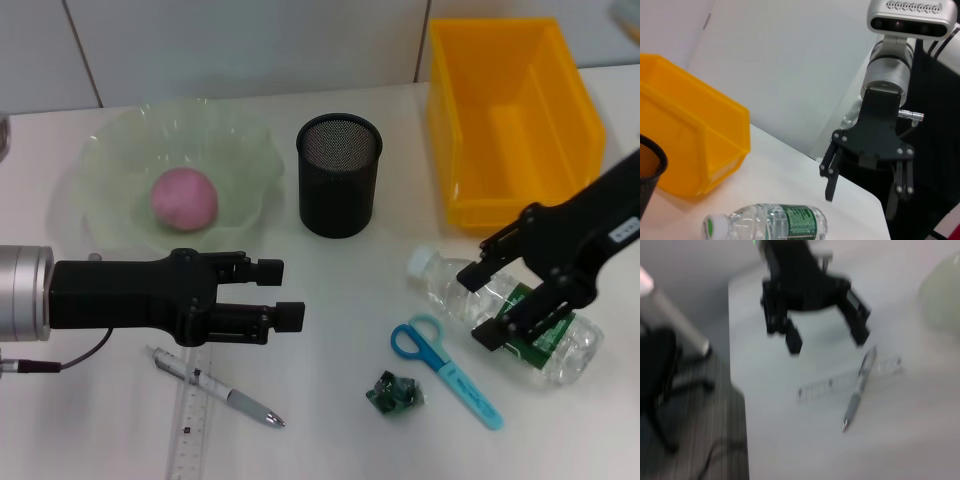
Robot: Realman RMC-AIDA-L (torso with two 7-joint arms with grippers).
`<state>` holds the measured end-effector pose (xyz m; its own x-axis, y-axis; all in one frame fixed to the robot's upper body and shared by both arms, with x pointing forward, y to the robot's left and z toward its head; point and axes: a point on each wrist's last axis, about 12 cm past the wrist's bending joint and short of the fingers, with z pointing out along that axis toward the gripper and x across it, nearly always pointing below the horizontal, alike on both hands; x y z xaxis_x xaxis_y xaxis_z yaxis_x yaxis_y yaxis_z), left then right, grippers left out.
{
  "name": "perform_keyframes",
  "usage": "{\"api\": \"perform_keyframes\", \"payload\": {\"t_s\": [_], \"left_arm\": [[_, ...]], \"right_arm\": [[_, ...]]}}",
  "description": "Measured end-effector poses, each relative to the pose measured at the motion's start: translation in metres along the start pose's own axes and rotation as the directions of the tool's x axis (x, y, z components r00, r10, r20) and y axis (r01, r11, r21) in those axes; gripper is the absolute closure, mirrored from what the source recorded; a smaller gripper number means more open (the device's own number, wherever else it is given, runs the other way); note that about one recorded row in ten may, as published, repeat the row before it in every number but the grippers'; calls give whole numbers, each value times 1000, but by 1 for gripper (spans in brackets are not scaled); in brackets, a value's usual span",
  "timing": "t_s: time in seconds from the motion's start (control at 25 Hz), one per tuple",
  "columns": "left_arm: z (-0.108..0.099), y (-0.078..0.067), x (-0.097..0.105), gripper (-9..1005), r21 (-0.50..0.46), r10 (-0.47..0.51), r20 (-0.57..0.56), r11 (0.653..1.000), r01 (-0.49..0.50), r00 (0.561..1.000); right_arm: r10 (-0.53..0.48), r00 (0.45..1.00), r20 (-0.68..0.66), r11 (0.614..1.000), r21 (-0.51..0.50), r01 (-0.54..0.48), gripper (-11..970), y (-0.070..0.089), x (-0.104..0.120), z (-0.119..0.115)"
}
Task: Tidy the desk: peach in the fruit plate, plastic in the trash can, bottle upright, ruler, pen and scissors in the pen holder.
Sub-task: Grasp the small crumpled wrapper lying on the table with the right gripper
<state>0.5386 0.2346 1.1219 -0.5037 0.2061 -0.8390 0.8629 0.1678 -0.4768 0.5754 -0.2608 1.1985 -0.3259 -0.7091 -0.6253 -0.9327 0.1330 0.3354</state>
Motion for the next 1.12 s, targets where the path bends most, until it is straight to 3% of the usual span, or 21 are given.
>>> {"api": "perform_keyframes", "payload": {"t_s": [0.12,0.44,0.88,1.12], "left_arm": [[-1,0,0,209,-3,0,4,1000,0,1000],[-3,0,4,210,-11,13,6,1000,-13,1000],[-3,0,6,211,-16,14,5,1000,-14,1000],[-3,0,8,211,-14,16,7,1000,-16,1000]], "right_arm": [[-48,991,-126,999,6,50,268,-3,-22,14],[-141,954,-264,989,5,147,271,-2,-43,51],[-178,923,-343,982,-3,188,277,-10,-36,101],[-187,921,-342,980,-2,198,280,-13,-33,115]]}}
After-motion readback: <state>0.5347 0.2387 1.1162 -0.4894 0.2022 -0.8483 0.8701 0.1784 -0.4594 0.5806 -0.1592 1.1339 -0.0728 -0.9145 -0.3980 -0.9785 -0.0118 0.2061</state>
